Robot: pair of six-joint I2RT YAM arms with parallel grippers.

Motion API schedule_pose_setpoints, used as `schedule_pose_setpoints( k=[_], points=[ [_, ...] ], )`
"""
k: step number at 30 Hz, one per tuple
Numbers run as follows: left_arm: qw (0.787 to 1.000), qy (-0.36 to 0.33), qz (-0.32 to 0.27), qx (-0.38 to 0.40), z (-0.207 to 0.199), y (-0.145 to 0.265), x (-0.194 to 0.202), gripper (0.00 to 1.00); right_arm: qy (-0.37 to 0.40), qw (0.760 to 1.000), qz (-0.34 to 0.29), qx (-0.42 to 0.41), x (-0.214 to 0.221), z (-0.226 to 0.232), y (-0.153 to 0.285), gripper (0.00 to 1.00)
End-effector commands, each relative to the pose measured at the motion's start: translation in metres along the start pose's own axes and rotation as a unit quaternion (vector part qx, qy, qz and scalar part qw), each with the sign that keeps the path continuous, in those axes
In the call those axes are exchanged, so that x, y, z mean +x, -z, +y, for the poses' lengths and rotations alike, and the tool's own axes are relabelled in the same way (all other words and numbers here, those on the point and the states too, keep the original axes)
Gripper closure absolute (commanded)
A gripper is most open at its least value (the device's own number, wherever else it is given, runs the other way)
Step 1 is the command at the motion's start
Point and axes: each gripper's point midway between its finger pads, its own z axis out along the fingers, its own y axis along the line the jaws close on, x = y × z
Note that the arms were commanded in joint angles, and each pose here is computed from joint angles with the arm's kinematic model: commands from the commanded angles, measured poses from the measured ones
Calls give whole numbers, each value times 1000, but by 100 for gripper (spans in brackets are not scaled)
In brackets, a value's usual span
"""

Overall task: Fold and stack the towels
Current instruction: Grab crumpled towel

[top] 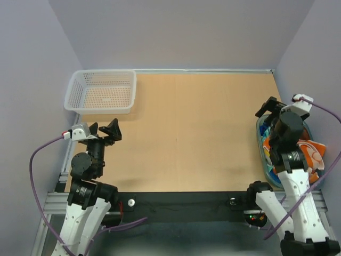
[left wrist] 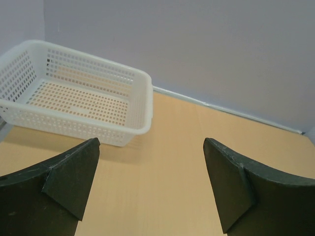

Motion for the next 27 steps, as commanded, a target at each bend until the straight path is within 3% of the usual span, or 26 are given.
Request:
schedule_pose_setpoints(
  k=[1, 6, 11, 15, 21, 27],
  points=[
    [998, 16, -44, 34, -15, 8, -28, 2, 35, 985, 46, 160, 2, -43, -14, 0],
    [997, 23, -48, 55, -23, 14, -29, 2, 89, 949, 125, 274, 38, -73, -28, 0],
    [995, 30, -50, 76, -31, 18, -30, 2, 27, 919, 169, 355, 68, -107, -42, 0],
    [994, 33, -49, 90, -37, 20, -30, 2, -42, 898, 233, 371, 103, -125, -44, 0],
    [994, 33, -47, 94, -39, 20, -28, 2, -77, 867, 211, 444, 103, -150, -21, 0],
    [993, 31, -38, 109, -46, 19, -23, 2, -118, 818, 224, 516, 124, -184, 3, 0]
  ],
)
